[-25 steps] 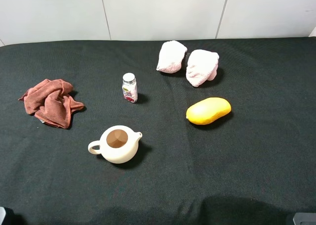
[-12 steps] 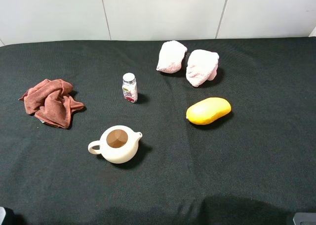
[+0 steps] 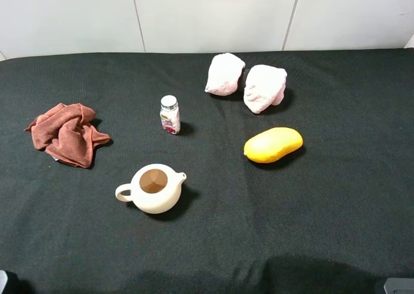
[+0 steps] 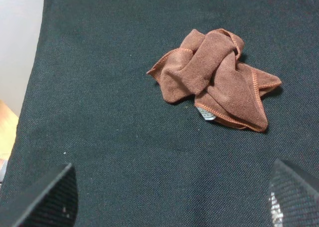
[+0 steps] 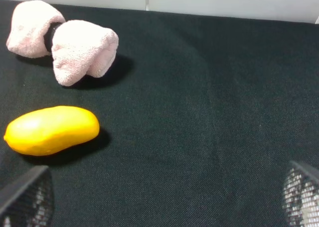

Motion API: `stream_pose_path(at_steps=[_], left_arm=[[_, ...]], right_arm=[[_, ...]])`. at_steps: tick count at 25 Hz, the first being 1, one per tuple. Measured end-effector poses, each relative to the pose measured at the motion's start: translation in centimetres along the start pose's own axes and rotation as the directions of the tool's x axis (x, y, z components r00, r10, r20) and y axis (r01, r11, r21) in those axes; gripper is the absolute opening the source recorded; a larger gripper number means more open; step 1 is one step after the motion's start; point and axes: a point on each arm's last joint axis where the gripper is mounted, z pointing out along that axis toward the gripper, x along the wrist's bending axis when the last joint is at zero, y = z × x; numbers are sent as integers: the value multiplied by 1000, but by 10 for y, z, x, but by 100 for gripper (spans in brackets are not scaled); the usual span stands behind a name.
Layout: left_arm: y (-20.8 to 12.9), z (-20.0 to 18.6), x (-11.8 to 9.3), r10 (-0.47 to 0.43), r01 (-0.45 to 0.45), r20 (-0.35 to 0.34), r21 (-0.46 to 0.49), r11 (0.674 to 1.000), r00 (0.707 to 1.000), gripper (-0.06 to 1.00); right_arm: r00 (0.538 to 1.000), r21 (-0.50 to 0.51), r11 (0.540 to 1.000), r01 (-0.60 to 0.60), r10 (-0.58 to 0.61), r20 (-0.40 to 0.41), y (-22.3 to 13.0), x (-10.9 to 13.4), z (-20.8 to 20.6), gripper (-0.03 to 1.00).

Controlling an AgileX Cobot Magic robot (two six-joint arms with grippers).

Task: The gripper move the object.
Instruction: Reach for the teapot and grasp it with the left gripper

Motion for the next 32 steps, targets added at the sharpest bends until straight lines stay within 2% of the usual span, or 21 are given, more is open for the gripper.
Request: stream_pose_path(at_steps=[3,9,14,18,24,32], left_arm=[[2,4,-1,5,-5,0,31,1000,1000,76],[19,23,-4,31,-31,4,195,980,1000,76],[42,42,-7,54,-54,10,326,944,999,76],[63,62,-11,69,-71,19,393,917,997,76],[93,98,-18,79,-89,39,469,879,996,76],[110,158,-28,97,-117,65,558,821,993,76]], right_arm=[[1000,0,1000,0,0,0,0,0,0,69],[1000,0,1000,0,0,0,0,0,0,69],[1000,0,1000,0,0,0,0,0,0,69],[1000,0,1000,0,0,0,0,0,0,69],[1000,-1,1000,0,0,0,0,0,0,69],[1000,-1,1000,0,0,0,0,0,0,69]])
